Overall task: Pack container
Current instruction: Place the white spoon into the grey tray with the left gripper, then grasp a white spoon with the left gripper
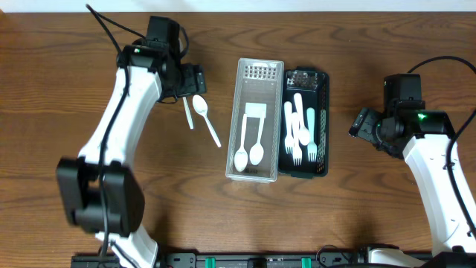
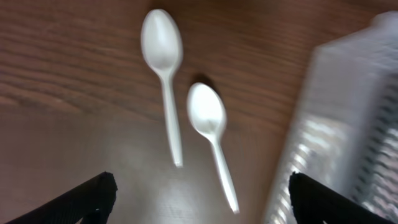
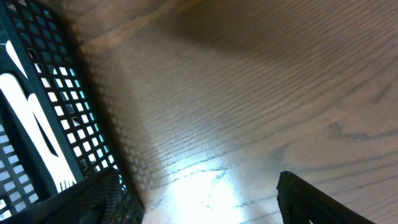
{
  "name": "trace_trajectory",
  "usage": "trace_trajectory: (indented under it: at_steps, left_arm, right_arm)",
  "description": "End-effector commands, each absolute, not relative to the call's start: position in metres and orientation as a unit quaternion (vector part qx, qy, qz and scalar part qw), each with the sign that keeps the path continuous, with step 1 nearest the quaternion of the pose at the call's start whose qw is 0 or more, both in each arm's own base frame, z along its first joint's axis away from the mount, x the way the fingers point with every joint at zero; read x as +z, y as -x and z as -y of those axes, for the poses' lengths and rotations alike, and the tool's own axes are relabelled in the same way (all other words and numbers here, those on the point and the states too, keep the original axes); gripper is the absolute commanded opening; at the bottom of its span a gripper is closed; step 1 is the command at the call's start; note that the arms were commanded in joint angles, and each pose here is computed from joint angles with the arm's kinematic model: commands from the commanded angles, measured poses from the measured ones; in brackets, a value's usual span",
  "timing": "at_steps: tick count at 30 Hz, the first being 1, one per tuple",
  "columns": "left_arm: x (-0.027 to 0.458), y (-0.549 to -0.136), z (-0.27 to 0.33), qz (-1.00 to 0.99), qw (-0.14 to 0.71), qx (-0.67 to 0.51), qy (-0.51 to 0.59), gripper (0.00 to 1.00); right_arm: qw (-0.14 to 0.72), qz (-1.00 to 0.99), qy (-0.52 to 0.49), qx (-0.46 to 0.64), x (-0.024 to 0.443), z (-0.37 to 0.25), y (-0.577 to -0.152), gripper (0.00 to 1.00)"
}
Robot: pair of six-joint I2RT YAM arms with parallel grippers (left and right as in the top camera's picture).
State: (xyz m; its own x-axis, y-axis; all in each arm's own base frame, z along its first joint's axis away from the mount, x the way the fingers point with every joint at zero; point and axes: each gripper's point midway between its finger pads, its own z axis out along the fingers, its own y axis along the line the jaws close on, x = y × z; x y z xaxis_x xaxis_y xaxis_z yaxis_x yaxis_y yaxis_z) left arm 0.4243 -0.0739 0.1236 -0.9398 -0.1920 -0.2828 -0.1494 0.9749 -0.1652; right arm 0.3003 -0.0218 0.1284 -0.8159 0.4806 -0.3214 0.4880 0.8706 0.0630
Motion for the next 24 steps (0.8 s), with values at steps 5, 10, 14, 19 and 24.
trace_trajectory:
  at_steps: [5,10,14,19,24]
  left_arm:
    - [0.055,-0.434,0.047,-0.987,0.096,-0.044,0.117,0.76]
    - [0.032,-0.436,0.043,-0.989,0.08,-0.034,0.12,0.74]
    - [0.019,-0.44,0.045,-0.989,0.077,-0.034,0.119,0.74]
    - [0.006,-0.44,0.044,-0.99,0.069,-0.03,0.119,0.68]
    - [-0.015,-0.436,0.044,-0.991,0.048,-0.025,0.12,0.66]
  right_arm:
    - [0.158,-0.952,-0.261,-0.015,0.126,0.024,-0.296,0.84]
    - [0.159,-0.952,-0.261,-0.015,0.126,0.024,-0.297,0.84]
    - [0.159,-0.952,-0.261,-0.014,0.126,0.024,-0.297,0.84]
    - [0.157,-0.952,-0.261,-0.015,0.126,0.023,-0.296,0.84]
    - [0.157,-0.953,-0.26,-0.015,0.126,0.024,-0.296,0.84]
